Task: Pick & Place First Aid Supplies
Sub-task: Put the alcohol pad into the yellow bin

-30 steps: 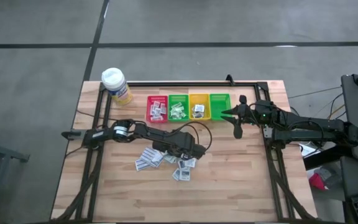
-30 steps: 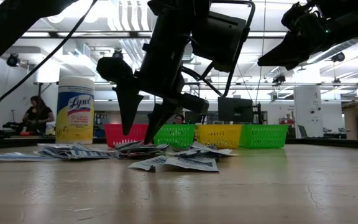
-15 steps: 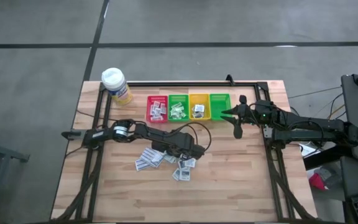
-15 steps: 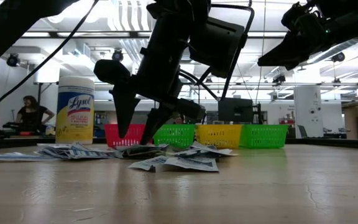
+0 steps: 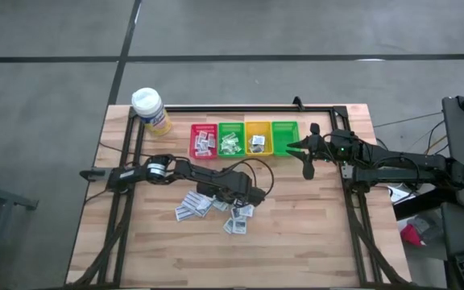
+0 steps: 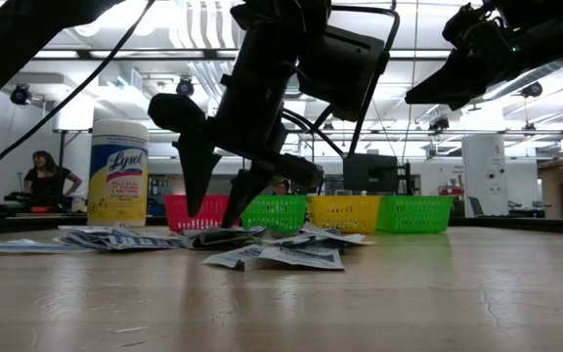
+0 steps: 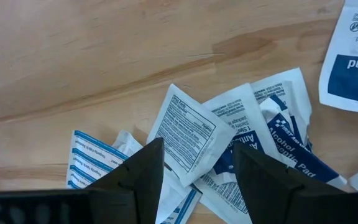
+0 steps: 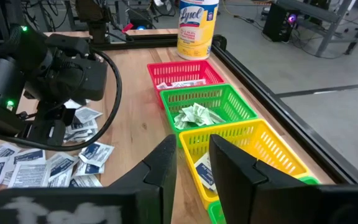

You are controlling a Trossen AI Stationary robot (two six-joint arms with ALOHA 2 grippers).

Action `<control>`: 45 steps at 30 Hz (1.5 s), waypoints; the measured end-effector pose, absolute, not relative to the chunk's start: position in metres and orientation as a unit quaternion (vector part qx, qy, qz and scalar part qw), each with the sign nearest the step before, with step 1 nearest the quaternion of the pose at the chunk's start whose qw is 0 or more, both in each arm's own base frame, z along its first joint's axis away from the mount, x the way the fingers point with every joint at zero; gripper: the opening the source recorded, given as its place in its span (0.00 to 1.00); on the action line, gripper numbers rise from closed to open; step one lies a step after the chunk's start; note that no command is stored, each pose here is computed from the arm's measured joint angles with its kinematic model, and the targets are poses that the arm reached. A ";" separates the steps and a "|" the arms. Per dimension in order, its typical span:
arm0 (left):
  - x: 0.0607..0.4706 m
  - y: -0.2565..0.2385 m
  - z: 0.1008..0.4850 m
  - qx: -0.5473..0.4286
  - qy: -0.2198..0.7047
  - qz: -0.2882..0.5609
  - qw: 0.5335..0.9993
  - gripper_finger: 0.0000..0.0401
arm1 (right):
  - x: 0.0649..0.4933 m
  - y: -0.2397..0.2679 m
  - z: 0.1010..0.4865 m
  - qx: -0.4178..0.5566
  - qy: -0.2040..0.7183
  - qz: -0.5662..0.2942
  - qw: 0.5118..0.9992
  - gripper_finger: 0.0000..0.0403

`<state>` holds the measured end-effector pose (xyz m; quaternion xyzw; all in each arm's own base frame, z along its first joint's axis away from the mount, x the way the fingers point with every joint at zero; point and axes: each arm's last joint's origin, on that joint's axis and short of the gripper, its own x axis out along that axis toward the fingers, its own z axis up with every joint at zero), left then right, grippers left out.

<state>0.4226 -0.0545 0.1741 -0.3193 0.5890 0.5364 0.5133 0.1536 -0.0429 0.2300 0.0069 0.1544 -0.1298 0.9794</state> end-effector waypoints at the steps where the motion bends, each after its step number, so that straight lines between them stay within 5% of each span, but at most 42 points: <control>1: 0.423 -0.055 0.174 -0.319 0.589 0.536 0.514 0.47 | 0.154 -0.043 0.230 0.007 0.154 -0.130 0.979 0.24; 25: 0.422 -0.052 0.170 -0.319 0.586 0.540 0.513 0.47 | 0.154 -0.043 0.230 0.008 0.155 -0.130 0.979 0.21; 45: 0.422 -0.051 0.169 -0.308 0.589 0.539 0.517 0.27 | 0.154 -0.043 0.230 0.008 0.155 -0.130 0.979 0.24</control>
